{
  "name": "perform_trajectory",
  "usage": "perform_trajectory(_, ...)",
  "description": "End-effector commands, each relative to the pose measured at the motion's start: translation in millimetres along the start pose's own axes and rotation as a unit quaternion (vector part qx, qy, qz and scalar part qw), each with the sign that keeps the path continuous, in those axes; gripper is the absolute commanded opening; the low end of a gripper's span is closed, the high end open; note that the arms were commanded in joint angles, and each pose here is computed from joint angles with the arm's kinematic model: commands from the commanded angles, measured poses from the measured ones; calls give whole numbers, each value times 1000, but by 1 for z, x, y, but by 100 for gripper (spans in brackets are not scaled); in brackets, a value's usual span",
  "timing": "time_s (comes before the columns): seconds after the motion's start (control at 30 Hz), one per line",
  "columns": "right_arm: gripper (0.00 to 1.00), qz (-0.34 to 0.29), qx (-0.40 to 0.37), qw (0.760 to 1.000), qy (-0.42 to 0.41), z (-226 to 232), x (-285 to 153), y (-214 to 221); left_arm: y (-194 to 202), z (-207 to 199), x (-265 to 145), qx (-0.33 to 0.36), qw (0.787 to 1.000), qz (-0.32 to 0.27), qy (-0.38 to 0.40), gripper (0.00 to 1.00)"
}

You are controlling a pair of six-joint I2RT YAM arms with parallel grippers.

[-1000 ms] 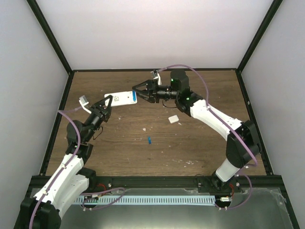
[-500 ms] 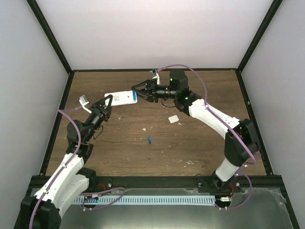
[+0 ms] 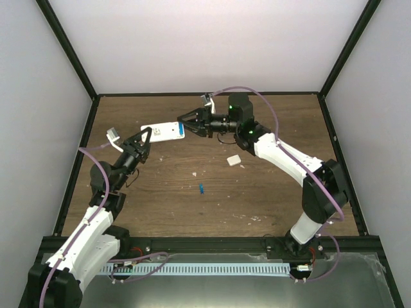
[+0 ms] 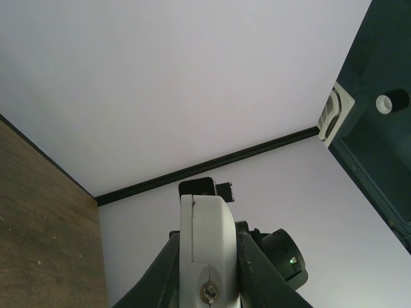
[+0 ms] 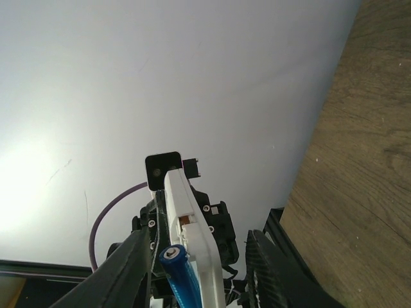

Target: Load the batteries into the remote control

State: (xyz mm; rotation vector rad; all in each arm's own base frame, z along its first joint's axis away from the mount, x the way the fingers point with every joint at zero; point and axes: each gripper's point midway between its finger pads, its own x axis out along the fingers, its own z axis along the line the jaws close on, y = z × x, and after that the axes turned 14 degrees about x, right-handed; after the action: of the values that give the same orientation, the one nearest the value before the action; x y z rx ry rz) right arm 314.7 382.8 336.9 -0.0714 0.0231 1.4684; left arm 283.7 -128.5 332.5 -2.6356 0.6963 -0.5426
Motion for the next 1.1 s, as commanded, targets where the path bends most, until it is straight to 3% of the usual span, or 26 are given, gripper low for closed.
perform_trajectory(0.0,32,13,-26,999,-23,22,3,3,-8,-11,-2,11,1000,-18,22,0)
perform_trajectory(1.07,22,42,-34,999,-3,-5,5,25,-15,-10,-4,10,999,-40,17,0)
